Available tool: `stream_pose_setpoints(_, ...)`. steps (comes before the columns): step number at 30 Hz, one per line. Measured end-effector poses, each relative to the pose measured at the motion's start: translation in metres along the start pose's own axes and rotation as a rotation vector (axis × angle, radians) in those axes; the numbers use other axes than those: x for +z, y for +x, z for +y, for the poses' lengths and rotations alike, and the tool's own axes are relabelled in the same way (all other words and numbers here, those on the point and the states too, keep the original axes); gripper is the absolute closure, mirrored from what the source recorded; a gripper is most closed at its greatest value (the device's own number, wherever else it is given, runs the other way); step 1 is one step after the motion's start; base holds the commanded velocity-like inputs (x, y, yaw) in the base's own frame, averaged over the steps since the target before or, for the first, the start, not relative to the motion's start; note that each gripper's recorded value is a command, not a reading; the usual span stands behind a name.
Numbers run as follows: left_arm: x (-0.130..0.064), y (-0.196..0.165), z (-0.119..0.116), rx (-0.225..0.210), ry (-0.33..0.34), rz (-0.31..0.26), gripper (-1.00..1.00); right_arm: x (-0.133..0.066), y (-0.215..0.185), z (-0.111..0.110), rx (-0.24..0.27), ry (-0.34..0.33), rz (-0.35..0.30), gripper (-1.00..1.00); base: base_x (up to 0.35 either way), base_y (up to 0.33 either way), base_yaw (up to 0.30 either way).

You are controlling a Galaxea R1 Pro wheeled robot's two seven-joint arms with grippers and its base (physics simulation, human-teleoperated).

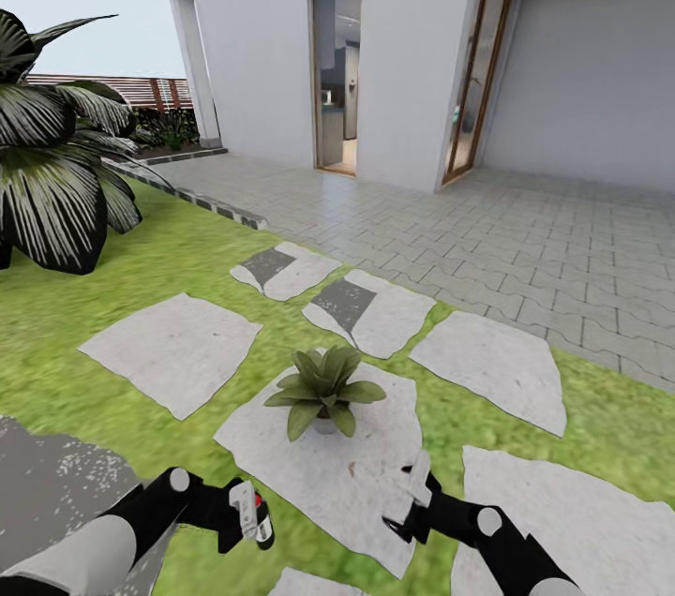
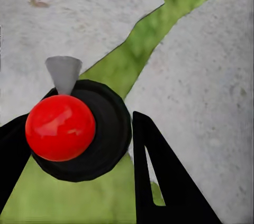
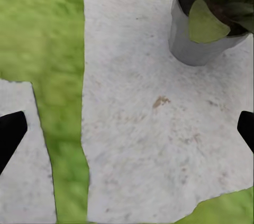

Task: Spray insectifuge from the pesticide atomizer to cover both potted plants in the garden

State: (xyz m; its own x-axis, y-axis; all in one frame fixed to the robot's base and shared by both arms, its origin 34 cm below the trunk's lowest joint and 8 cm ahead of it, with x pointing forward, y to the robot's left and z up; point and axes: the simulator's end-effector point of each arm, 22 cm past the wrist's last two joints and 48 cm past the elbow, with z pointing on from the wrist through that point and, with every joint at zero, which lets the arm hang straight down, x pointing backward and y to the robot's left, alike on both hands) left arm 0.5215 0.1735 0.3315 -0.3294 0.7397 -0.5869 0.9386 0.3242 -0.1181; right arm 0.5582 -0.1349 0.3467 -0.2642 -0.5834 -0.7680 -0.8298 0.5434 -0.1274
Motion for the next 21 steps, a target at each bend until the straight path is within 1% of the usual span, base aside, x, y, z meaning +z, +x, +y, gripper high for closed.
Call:
stream_pose_setpoints(5, -0.002, -0.007, 0.004, 0.002, -0.003, -0.001, 1.00, 0.002, -0.003, 0.006, 0.001, -0.020, -0.004, -1.00, 0.000, 0.000, 0.000)
stream_pose_setpoints(7, 0.005, -0.016, -0.002, 0.006, 0.008, -0.013, 1.00, 0.004, -0.005, 0.011, 0.002, -0.032, -0.008, -1.00, 0.000, 0.000, 0.000)
stream_pose_setpoints(8, 0.008, -0.020, -0.005, 0.008, 0.014, -0.019, 1.00, 0.005, -0.006, 0.016, -0.003, -0.050, -0.008, -1.00, 0.000, 0.000, 0.000)
stream_pose_setpoints(10, 0.013, -0.026, -0.010, 0.012, 0.022, -0.027, 1.00, 0.009, -0.011, 0.034, -0.024, -0.114, -0.010, -1.00, 0.000, 0.000, 0.000)
stream_pose_setpoints(11, 0.015, -0.029, -0.011, 0.014, 0.025, -0.030, 1.00, 0.010, -0.013, 0.039, -0.031, -0.133, -0.012, 1.00, 0.000, 0.000, 0.000)
stream_pose_setpoints(14, 0.019, -0.037, -0.015, 0.019, 0.030, -0.040, 1.00, 0.012, -0.019, 0.050, -0.043, -0.170, -0.017, 1.00, 0.000, 0.000, 0.000)
stream_pose_setpoints(16, 0.022, -0.041, -0.017, 0.022, 0.034, -0.046, 1.00, 0.013, -0.020, 0.053, -0.045, -0.182, -0.018, 1.00, 0.000, 0.000, 0.000)
stream_pose_setpoints(21, 0.030, -0.055, -0.025, 0.030, 0.048, -0.065, 1.00, 0.016, -0.029, 0.071, -0.045, -0.238, -0.033, 1.00, 0.000, 0.000, 0.000)
